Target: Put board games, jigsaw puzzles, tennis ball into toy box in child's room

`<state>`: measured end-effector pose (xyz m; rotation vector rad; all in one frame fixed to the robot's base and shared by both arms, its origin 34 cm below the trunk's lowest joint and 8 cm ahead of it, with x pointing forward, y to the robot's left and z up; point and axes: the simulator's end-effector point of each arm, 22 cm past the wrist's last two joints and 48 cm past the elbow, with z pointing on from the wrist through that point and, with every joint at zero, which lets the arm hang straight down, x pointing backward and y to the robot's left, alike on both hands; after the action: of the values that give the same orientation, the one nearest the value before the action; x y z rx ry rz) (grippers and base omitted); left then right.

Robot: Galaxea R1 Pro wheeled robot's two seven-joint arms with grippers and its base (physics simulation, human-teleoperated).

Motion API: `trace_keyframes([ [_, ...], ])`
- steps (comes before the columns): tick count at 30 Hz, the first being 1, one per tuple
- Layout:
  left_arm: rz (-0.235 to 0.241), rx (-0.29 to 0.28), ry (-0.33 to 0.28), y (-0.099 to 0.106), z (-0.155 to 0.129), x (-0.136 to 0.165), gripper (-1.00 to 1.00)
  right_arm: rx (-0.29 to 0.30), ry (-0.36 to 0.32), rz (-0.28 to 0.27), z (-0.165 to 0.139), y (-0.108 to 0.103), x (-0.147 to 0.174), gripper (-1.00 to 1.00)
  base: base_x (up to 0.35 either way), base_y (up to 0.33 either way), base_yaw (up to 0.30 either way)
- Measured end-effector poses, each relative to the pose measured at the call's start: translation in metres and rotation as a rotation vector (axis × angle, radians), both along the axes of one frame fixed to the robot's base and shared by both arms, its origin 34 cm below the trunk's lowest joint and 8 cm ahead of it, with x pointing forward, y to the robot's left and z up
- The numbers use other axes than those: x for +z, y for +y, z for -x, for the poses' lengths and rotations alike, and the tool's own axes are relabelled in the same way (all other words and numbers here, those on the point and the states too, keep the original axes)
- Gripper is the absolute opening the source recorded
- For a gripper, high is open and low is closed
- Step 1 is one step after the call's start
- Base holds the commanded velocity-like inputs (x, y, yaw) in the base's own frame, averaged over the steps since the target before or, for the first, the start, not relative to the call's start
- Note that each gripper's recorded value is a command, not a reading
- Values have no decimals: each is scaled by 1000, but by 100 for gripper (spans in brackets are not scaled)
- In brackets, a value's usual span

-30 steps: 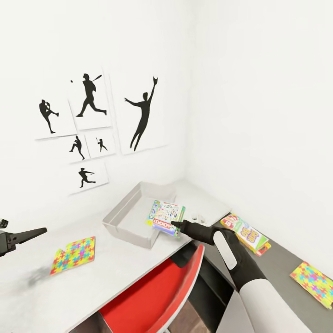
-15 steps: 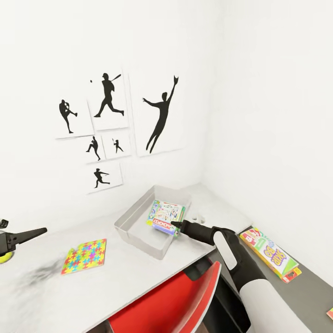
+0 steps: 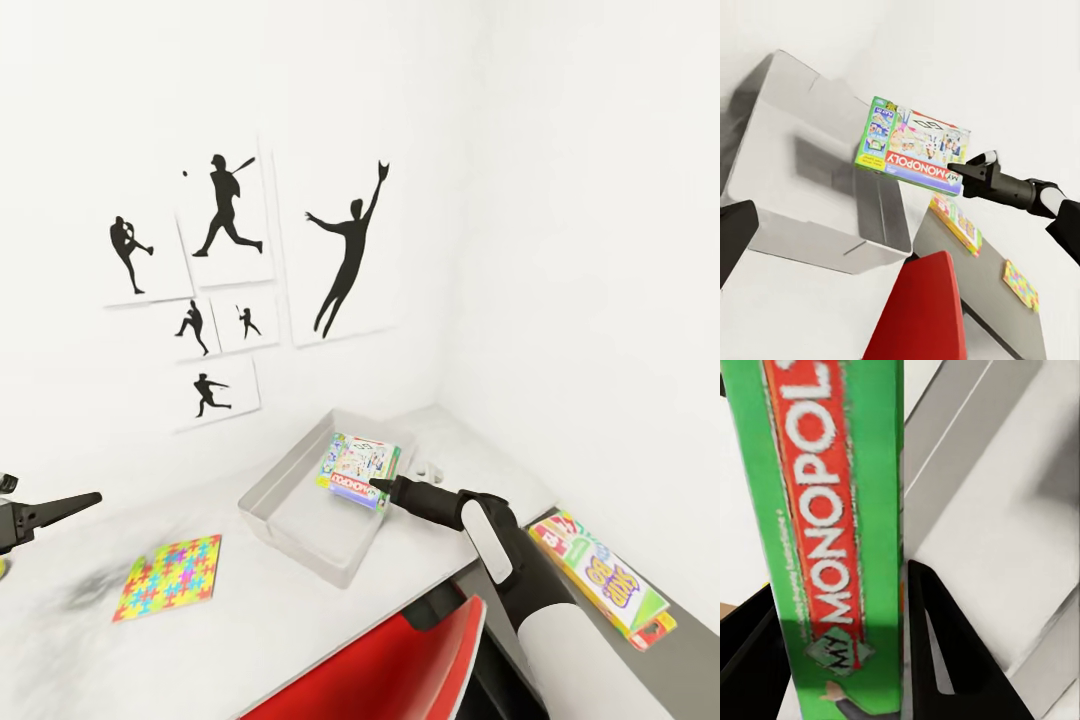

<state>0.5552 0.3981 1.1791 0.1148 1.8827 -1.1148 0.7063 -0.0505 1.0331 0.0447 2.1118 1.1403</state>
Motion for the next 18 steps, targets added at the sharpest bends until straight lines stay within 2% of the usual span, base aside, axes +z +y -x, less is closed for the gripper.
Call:
trace_keyframes([
  [6,0,0,0,0,0,0,100,0,0,0,0,0,0,-100,44,-7,17],
  [11,-1,0,0,0,0,0,100,-3,-4,-1,-1,-1,1,-100,115,109,2],
  [18,0,-1,-1,-1,0,0,100,-5,-5,-1,-1,-2,1,-100,27,24,0],
])
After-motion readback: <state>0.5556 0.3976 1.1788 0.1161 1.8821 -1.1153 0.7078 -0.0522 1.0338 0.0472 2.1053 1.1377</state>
